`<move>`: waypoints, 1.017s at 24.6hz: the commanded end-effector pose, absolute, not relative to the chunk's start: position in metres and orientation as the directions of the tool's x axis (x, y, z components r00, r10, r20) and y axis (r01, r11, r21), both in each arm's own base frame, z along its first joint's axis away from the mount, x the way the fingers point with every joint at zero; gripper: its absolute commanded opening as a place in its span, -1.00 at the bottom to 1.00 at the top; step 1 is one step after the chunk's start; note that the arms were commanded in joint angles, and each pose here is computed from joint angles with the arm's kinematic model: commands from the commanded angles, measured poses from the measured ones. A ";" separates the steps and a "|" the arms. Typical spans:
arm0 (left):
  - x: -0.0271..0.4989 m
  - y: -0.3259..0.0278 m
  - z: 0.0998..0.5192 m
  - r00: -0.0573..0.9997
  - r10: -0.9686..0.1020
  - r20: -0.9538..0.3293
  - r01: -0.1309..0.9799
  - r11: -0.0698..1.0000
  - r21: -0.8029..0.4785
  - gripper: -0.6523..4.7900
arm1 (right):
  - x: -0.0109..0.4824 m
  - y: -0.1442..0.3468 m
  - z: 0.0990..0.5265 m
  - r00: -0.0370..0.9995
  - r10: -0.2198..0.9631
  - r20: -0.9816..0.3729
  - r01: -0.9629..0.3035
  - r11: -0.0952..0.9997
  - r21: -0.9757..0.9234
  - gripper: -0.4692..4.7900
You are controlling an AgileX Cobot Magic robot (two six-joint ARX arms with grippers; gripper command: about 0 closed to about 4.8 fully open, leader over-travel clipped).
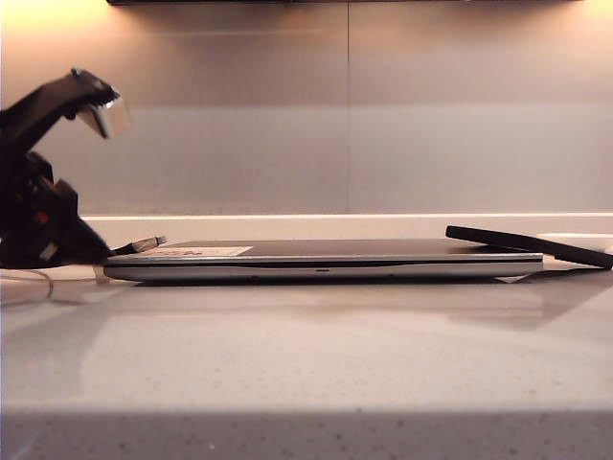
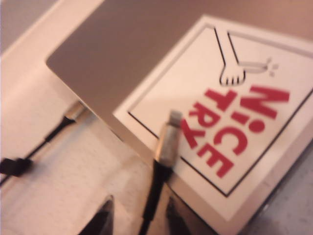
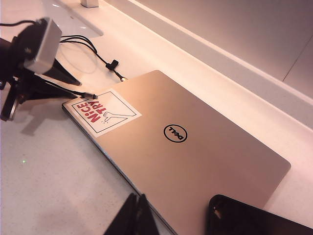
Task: Pick up the charging cable and the phone, plug the charging cable into the charging port on the phone, and finally place them back on the table.
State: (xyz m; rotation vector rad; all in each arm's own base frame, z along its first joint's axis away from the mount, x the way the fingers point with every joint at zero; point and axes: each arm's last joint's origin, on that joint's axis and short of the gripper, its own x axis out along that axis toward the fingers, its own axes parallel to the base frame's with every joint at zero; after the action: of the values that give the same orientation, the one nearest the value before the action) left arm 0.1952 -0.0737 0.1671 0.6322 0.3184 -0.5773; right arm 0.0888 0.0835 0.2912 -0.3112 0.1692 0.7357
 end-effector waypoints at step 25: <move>0.207 -0.078 0.160 0.809 -0.417 -0.413 0.583 0.660 0.475 -0.29 | 0.089 0.083 0.295 0.738 0.634 -0.229 -0.674 0.706 -0.218 -0.83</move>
State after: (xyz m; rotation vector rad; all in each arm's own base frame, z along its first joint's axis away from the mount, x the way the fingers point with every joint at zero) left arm 0.2055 -0.0774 0.1590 0.6332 0.2924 -0.5697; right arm 0.0890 0.0834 0.2911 -0.3112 0.1698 0.7339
